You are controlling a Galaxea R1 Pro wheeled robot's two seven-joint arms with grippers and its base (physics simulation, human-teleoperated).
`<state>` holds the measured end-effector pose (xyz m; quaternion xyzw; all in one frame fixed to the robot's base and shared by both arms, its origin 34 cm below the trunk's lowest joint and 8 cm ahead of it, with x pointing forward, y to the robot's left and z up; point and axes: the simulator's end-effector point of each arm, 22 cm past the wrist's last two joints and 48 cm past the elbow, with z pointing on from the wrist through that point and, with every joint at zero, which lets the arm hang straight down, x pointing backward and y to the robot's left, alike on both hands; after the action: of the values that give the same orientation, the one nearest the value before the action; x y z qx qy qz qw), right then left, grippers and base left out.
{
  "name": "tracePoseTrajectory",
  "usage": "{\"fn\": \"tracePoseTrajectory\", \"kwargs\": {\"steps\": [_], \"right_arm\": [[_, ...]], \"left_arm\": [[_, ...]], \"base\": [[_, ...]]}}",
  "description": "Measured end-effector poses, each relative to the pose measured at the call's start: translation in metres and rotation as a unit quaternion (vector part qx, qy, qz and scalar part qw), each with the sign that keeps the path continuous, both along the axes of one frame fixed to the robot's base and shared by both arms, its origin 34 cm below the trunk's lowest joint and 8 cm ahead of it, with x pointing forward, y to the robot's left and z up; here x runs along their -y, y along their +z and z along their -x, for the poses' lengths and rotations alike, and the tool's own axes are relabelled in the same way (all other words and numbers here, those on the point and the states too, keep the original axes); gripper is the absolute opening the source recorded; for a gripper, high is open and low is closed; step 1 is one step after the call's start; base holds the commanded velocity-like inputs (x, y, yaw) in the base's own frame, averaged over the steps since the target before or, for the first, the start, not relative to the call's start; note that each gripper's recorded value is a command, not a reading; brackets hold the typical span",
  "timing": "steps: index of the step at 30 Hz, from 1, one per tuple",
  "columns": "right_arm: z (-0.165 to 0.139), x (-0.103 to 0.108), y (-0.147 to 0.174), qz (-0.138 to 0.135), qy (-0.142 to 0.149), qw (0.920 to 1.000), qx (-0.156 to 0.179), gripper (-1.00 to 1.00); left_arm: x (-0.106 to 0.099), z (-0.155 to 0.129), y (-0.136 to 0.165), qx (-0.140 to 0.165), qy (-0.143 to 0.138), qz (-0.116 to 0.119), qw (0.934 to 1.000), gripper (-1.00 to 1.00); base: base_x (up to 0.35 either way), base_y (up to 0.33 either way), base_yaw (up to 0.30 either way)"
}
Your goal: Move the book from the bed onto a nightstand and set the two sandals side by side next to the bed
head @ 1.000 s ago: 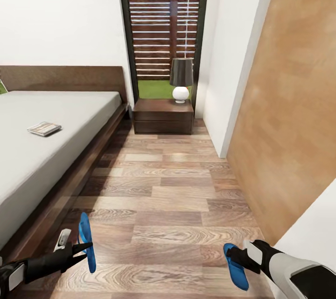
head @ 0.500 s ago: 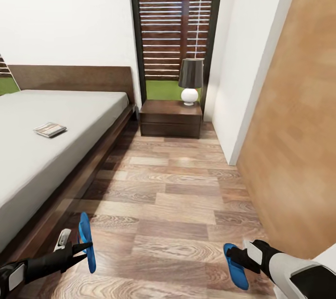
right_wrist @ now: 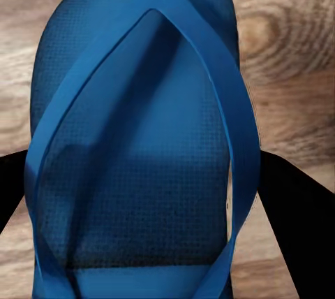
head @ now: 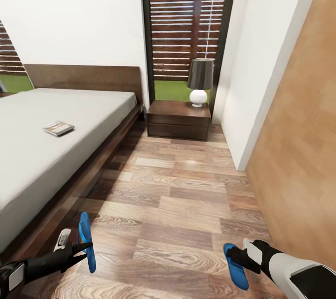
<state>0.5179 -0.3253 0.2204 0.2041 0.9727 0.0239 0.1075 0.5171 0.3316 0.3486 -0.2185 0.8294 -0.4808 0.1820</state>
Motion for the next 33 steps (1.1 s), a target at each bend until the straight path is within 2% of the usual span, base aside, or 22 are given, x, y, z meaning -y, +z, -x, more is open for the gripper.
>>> {"fn": "tracePoseTrajectory", "kwargs": {"steps": [33], "right_arm": [[-0.0001, -0.0012, -0.0001, -0.001, 0.0, 1.0, 0.0, -1.0]], "left_arm": [[-0.0006, 0.0002, -0.0001, -0.001, 0.0, 0.0, 1.0, -1.0]], "base": [[0.001, -0.001, 0.137]]}}
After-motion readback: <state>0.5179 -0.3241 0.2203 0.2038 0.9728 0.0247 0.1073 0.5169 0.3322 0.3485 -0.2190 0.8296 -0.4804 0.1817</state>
